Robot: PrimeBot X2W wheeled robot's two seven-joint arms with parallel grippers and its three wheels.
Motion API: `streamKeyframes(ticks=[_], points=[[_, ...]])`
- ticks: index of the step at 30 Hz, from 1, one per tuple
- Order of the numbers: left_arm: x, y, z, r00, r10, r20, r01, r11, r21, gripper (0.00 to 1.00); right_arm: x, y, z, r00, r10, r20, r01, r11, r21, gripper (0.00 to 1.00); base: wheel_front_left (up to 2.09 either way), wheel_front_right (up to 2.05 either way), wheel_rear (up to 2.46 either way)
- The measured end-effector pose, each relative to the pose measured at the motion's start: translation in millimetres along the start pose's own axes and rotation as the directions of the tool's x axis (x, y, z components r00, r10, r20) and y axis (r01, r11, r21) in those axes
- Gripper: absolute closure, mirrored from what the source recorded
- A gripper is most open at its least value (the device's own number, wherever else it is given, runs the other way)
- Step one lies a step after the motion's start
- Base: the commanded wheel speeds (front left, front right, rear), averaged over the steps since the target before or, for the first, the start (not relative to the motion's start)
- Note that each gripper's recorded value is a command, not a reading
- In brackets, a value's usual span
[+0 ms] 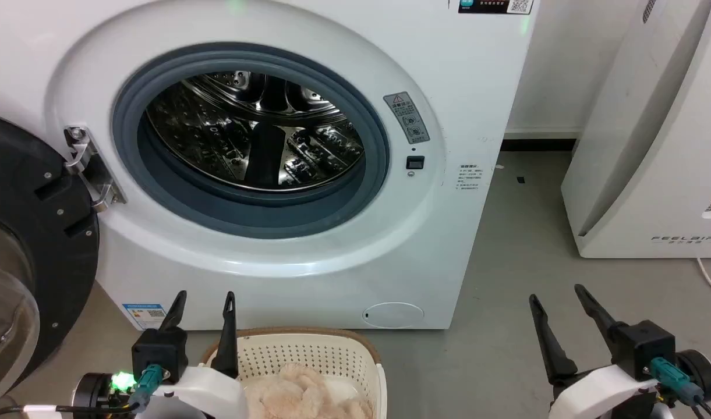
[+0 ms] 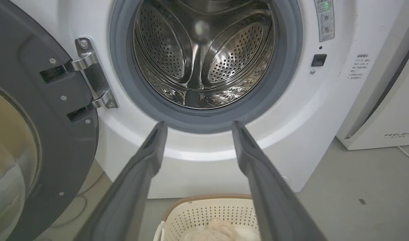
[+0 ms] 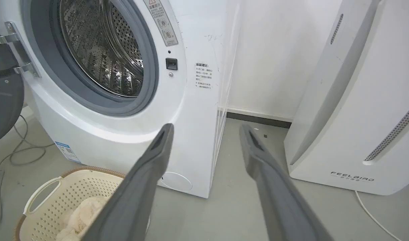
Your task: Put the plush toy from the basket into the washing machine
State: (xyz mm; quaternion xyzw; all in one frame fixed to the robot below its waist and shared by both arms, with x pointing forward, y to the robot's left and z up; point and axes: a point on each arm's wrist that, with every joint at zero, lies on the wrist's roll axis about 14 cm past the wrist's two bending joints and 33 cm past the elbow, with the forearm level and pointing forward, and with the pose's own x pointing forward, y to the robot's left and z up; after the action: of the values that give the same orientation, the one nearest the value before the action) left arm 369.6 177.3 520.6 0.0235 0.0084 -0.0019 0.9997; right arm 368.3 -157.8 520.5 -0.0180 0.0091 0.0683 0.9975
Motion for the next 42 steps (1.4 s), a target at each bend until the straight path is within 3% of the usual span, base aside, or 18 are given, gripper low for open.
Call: streamKeyframes(ticks=[42], points=[[31.1, -33.5, -70.6, 0.980, -0.120, -0.159, 0.117, 0.993, -0.032, 0.00, 20.8, 5.2, -32.3, 0.999, 0.020, -0.039, -0.018, 0.998, 0.056, 0.00, 0.00, 0.00, 0.00]])
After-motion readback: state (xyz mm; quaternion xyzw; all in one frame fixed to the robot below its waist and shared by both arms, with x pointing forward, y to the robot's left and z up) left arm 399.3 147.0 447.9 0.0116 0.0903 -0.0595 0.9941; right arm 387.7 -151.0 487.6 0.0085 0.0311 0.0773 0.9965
